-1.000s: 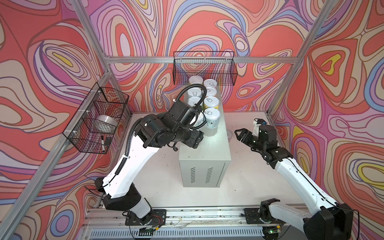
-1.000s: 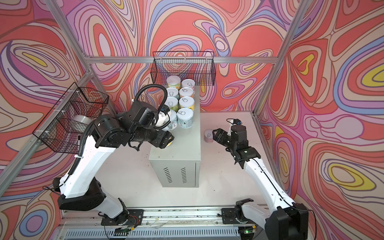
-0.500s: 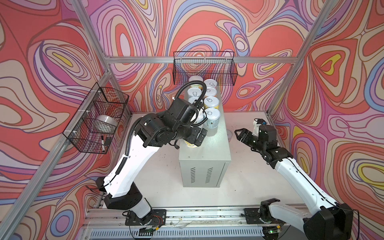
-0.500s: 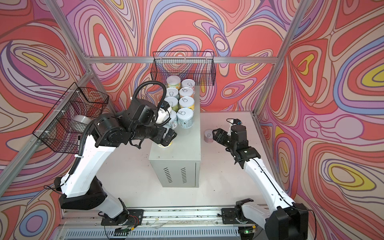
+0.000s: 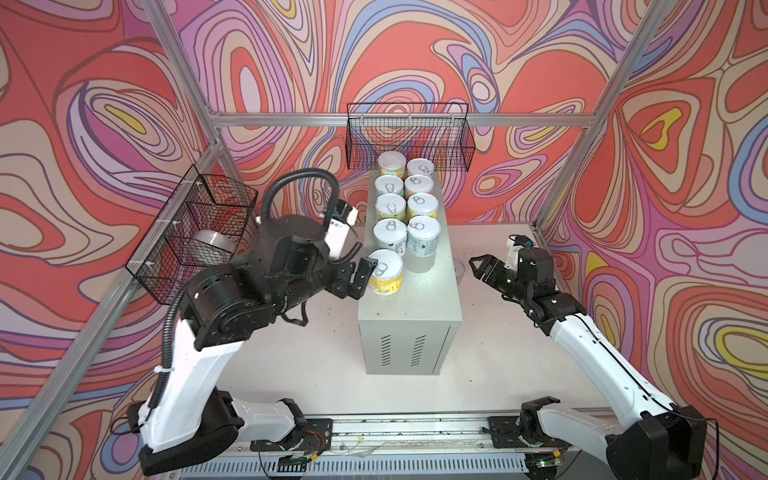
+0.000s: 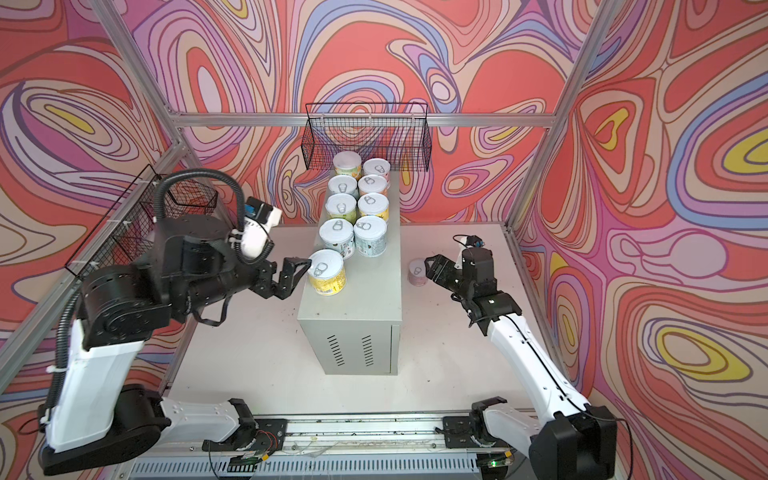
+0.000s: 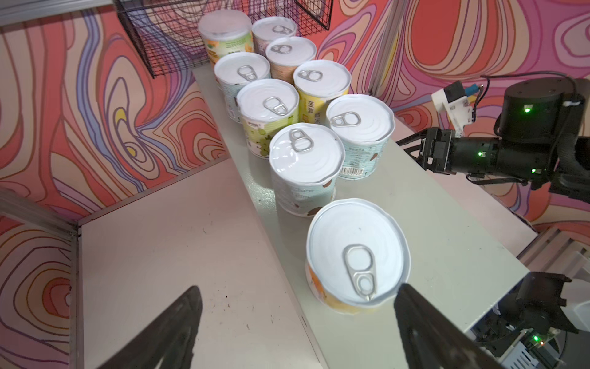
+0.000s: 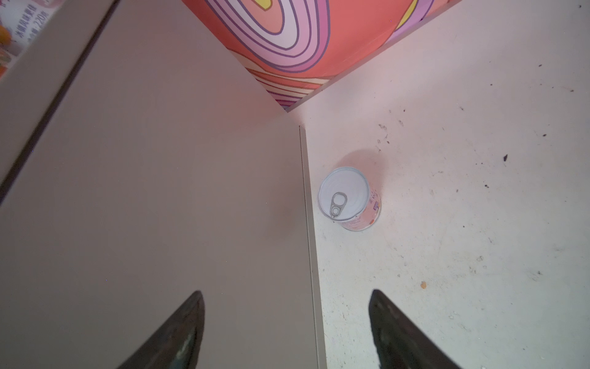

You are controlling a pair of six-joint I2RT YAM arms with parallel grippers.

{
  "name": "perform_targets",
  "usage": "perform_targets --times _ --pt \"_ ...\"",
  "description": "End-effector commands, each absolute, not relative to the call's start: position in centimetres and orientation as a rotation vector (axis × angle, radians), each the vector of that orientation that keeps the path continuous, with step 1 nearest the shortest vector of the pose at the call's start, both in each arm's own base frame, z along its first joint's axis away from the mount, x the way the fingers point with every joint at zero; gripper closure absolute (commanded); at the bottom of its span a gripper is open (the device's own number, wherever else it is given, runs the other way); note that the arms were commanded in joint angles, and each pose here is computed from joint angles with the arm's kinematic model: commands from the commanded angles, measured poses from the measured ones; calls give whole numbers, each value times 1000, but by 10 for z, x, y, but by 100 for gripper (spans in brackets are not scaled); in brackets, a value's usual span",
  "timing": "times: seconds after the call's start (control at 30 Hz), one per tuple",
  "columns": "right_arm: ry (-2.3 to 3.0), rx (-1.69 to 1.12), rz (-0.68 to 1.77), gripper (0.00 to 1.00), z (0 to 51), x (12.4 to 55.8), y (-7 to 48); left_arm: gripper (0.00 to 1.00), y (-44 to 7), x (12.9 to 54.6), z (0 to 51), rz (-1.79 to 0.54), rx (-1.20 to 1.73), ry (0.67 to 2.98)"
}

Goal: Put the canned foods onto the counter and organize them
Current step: 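Lower the yellow can onto the box top and open the left gripper, then withdraw the left gripper beside the box while the right gripper approaches the pink can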

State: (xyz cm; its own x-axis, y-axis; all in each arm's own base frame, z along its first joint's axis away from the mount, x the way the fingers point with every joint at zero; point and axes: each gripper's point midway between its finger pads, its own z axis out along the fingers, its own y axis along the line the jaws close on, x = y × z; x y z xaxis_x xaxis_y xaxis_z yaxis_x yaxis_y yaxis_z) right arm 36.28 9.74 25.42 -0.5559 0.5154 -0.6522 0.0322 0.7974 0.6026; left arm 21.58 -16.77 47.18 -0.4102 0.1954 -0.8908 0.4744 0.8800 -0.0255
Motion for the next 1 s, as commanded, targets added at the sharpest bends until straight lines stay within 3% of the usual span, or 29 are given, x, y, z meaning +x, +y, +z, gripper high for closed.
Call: perform_targets --times 0.0,0.1,0.23,0.97 --pt "2059 388 671 17 267 369 96 14 -155 209 462 -341 421 2018" --pt "2065 384 666 17 268 371 97 26 -153 203 444 -362 420 2057" --pt "2068 382 652 17 272 373 96 31 -157 204 423 -361 428 2097" --pt "2084 403 632 17 264 369 92 29 -189 226 387 -355 491 2159"
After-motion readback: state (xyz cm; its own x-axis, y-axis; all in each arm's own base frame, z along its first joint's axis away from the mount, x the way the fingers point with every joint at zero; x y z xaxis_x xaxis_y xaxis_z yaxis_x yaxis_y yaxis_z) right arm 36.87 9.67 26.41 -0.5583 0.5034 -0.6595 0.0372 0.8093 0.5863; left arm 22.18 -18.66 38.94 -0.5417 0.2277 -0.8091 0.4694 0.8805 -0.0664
